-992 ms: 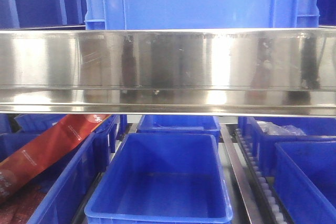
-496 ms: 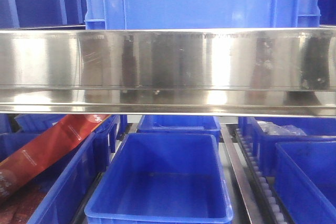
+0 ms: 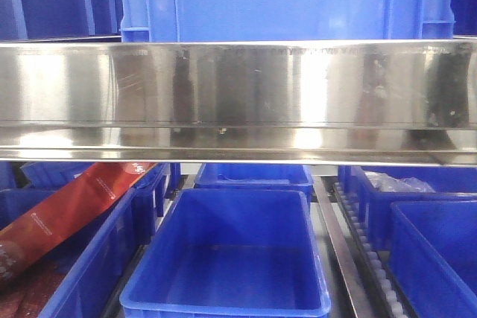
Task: Place cylindrical capacitor in blue bin on shelf
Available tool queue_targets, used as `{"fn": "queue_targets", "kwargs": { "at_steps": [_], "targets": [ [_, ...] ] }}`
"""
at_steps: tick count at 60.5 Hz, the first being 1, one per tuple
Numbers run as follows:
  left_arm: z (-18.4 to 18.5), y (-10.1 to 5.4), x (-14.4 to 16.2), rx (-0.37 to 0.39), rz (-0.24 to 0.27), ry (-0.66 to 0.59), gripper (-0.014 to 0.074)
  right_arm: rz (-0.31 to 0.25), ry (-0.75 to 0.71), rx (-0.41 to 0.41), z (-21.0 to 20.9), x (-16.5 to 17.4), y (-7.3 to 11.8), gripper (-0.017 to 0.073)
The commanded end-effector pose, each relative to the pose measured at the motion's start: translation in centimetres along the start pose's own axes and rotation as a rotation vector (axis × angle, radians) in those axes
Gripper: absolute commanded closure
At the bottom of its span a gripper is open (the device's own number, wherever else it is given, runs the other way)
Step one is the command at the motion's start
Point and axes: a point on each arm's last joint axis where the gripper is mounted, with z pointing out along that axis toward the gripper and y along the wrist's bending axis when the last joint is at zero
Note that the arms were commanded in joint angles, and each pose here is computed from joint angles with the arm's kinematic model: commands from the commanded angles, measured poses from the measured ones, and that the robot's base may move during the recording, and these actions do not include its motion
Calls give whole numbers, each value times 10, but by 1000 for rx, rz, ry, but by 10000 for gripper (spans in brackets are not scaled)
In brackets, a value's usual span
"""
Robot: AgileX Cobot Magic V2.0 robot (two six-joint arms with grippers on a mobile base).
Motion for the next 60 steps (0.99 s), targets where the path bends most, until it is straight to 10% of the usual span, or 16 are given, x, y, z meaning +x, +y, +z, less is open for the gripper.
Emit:
{"fn": "queue_targets", "kwargs": {
  "at_steps": [1, 27, 44, 60],
  "targets": [
    [-1, 0, -2, 4, -17, -24, 704, -12, -57, 3, -20, -10, 2, 13],
    [-1, 0, -4, 4, -17, -50, 704, -1, -207, 33, -125, -8, 3, 684],
    [8, 0, 4, 4, -18, -47, 704, 88, -247, 168, -172, 80, -17, 703],
    [19, 0, 11, 8, -17, -59, 704, 61, -296, 214, -196, 170, -5, 703]
  ]
}}
